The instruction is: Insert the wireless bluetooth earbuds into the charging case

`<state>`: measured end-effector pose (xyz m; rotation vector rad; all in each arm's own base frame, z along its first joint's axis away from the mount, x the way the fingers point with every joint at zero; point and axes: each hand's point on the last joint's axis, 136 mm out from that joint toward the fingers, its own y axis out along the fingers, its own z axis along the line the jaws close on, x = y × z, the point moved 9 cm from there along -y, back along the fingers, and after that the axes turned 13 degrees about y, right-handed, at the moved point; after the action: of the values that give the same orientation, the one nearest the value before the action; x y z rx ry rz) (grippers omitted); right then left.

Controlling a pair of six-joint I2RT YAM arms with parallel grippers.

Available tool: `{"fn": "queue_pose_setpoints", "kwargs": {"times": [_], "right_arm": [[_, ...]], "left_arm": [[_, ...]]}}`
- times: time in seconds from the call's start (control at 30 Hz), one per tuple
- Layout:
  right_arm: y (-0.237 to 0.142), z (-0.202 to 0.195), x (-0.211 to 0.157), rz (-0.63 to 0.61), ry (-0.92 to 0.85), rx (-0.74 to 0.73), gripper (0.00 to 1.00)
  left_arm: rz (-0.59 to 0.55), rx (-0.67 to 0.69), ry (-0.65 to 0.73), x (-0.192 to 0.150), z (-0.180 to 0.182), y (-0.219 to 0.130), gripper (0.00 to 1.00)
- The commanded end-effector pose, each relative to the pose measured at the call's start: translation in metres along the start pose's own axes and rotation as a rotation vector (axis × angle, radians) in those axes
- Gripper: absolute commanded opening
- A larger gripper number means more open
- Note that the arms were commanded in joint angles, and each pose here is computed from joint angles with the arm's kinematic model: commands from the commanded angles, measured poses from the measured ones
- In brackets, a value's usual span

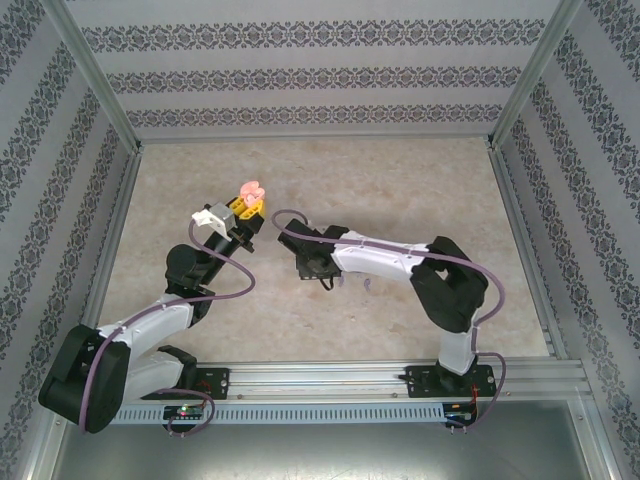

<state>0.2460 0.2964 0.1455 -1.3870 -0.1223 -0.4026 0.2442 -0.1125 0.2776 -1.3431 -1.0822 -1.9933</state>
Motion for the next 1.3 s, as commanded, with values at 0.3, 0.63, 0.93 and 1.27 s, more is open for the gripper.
{"fn": "queue_pose_setpoints", "kwargs": {"times": [0.3,0.63,0.93,1.27], "right_arm": [[-0.104,-0.018,0.051,-0.255,0.006,0.208,0.21],[-0.209,-0.023,0.092,-0.492,-0.036,0.470,0.22],[-0.267,-0.022,0.096,-0.587,-0.102,0.679,0.22],[-0.268,-0.010,0.078,-0.641,-0.193,0.746,0.23]], "left_arm": [[-0.028,-0.168,-0.014,0.020,-0.006,0.012,0.00],[-0.010,-0.349,0.007,0.023,-0.025,0.031,0.00],[-0.003,-0.434,-0.002,0.018,-0.043,0.049,0.00],[-0.022,-0.473,0.002,0.022,-0.056,0.061,0.00]]}}
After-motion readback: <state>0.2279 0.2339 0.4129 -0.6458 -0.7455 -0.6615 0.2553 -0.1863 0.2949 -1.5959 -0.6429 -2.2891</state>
